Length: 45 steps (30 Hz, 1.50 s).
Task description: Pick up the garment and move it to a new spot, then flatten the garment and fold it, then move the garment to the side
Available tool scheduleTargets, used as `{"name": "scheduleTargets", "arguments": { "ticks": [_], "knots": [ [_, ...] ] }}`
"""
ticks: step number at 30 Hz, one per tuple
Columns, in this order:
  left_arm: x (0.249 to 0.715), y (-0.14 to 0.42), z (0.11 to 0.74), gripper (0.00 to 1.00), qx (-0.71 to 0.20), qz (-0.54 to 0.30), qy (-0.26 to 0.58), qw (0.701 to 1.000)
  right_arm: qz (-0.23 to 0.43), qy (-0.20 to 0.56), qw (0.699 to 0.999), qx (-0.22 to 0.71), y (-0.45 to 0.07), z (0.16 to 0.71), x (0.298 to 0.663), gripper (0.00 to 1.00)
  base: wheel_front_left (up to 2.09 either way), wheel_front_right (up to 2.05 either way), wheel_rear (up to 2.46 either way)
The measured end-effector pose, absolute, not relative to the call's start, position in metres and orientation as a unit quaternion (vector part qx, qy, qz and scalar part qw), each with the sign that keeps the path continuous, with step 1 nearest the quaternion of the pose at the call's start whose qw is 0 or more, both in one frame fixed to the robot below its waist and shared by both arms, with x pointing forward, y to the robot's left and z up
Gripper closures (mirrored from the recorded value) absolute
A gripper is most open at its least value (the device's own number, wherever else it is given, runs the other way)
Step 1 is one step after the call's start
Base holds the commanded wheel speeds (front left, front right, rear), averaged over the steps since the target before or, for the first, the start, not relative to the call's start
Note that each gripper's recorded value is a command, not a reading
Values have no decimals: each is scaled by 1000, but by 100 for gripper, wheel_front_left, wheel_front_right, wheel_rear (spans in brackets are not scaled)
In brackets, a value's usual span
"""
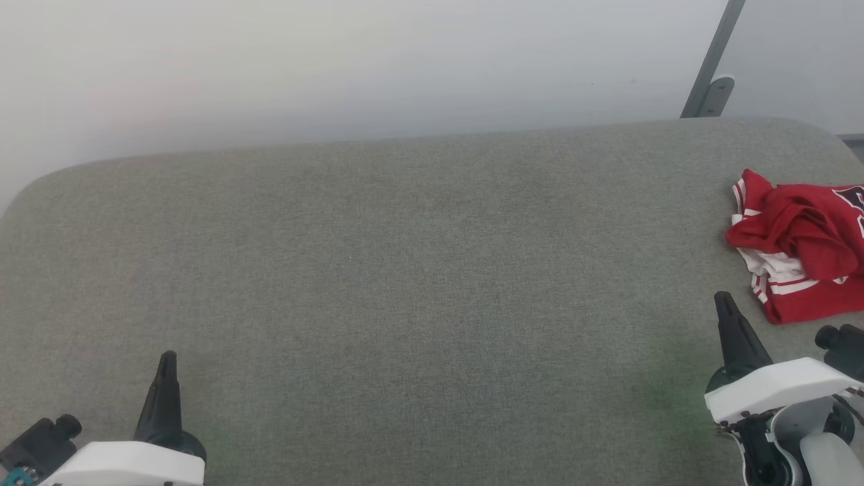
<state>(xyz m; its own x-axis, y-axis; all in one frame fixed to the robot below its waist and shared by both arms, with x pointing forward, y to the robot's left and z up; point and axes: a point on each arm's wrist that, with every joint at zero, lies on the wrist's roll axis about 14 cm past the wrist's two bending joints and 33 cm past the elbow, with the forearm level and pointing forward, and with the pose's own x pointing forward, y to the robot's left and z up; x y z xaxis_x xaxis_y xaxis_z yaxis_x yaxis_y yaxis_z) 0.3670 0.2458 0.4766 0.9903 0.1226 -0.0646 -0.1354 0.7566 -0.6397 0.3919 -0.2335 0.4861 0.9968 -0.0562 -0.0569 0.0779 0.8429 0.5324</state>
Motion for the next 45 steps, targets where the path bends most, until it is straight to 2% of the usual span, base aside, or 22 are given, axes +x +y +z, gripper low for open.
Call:
{"name": "scheduleTargets", "arguments": {
  "ticks": [23, 45],
  "knots": [
    [375, 233, 480, 100, -477, 62, 12, 877, -42, 19, 899, 436, -225, 488, 391, 100, 0, 0, 0],
    [379, 221, 484, 100, -563, 50, 12, 825, -37, 16, 841, 539, -217, 491, 390, 100, 0, 0, 0]
  ]
}}
